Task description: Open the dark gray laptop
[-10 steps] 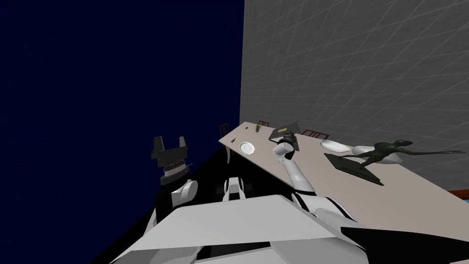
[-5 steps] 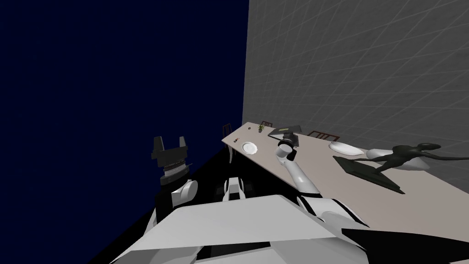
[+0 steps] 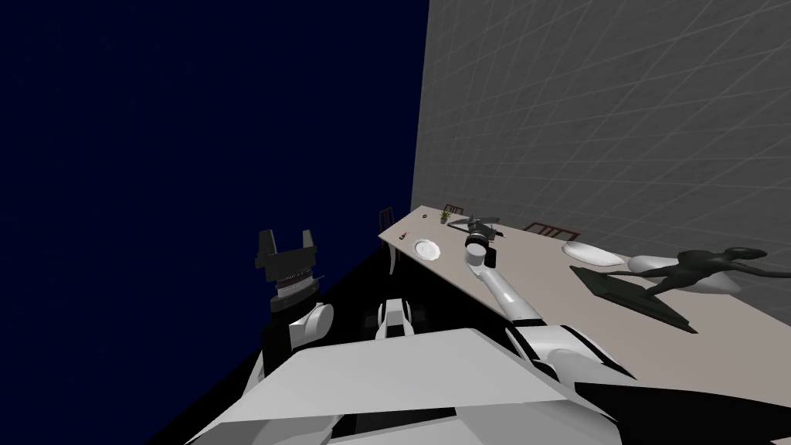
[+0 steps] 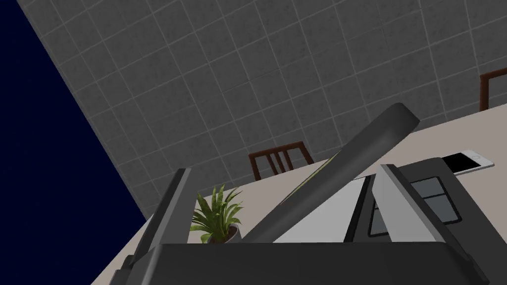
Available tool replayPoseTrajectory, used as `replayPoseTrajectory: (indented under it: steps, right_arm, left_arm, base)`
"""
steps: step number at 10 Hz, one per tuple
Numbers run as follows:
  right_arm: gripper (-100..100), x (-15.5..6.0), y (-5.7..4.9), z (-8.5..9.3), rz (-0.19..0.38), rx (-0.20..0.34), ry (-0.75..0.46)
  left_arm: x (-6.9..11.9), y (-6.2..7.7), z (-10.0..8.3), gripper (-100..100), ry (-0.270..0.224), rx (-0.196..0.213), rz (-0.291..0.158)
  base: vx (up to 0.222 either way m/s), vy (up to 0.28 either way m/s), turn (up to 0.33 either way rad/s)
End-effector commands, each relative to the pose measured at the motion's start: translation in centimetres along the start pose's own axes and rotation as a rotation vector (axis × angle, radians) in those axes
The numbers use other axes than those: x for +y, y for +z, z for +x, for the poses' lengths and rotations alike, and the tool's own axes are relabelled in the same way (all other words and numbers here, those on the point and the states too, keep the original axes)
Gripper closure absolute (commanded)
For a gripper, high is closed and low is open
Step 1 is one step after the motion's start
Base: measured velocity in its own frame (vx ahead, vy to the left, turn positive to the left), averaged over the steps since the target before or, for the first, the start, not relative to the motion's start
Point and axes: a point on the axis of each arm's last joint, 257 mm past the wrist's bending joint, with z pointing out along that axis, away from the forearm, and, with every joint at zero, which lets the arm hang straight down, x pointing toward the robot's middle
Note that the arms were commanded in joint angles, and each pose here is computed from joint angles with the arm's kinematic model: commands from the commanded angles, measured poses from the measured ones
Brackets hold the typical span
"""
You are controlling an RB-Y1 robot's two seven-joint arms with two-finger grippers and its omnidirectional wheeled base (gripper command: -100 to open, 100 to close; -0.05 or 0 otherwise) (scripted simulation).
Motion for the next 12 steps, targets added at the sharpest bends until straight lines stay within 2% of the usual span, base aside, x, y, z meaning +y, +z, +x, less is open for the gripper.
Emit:
replayPoseTrajectory:
  steps: [1,5,6,10,11,12]
  right_arm:
    - [-100,-1.0,-0.1,0.8,0.045,0.032,-0.143]
    - [-100,-2.3,-0.3,2.2,0.087,0.096,-0.235]
    - [-100,-2.0,0.8,2.8,0.085,0.082,-0.22]
    - [-100,-2.1,2.7,4.5,0.097,0.077,-0.215]
    - [-100,-2.1,3.7,5.5,0.104,0.076,-0.212]
    - [-100,-2.2,4.1,6.0,0.108,0.076,-0.21]
  left_arm:
    - [0.0,0.0,0.0,0,0.0,0.0,0.0]
    - [0.0,0.0,0.0,0,0.0,0.0,0.0]
    - [0.0,0.0,0.0,0,0.0,0.0,0.0]
    - [0.0,0.0,0.0,0,0.0,0.0,0.0]
    - [0.0,0.0,0.0,0,0.0,0.0,0.0]
    - [0.0,0.0,0.0,0,0.0,0.0,0.0]
  base:
    - [0.001,-0.016,-0.005]
    - [0.0,-0.003,-0.001]
    - [0.006,0.036,-0.041]
    - [0.005,0.063,-0.042]
    - [0.01,0.076,-0.054]
    - [0.006,0.068,-0.05]
